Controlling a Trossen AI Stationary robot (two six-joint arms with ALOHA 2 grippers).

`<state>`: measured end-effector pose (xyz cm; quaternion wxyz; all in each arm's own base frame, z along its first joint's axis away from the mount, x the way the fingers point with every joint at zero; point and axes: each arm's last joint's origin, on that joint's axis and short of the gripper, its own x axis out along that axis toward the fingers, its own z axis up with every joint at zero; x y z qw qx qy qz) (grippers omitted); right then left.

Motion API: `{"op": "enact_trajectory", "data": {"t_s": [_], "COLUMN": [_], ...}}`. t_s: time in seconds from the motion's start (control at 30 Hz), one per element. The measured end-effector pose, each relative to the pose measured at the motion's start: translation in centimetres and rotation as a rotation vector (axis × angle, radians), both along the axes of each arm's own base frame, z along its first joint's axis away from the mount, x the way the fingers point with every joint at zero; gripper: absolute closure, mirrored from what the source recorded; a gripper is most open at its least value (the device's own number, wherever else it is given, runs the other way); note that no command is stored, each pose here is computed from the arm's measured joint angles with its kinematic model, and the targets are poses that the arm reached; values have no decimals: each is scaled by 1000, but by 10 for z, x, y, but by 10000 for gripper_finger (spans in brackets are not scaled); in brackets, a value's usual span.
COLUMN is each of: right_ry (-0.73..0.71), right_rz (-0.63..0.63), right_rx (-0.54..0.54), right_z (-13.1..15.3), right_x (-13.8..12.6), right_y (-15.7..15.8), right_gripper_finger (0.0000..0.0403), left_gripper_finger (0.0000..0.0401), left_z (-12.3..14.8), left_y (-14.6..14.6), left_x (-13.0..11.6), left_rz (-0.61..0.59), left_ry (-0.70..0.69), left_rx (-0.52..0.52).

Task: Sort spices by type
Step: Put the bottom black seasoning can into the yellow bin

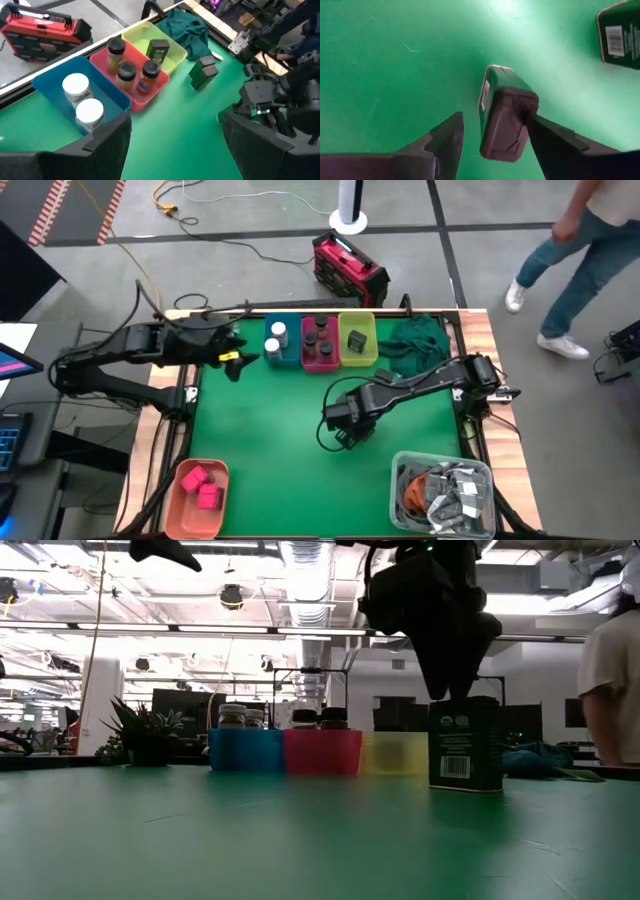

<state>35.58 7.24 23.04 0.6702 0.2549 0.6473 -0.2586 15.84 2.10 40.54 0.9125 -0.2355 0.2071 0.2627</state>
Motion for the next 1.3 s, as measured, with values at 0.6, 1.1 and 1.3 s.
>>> {"op": "enact_trajectory", "data": {"t_s": [0.6,1.1,1.3], "right_ry": [20,-12,-32], "right_rz": [-52,8,-9], "right_rx": [-8,17,65], "right_z": [15,-33,-37], "right_x": [-6,-7,-4], "right_y": [-2,-1,-13], "right_gripper_finger": [153,169,236], "left_gripper_finger": [101,101,101], "left_z": [-4,-6,-6], "left_y": [-6,-6,-6], "left_x": [-9,-11,-11], "left_rz": [-51,-57,-51], "left_ry": [83,118,122], "left_rx": [42,51,67]}}
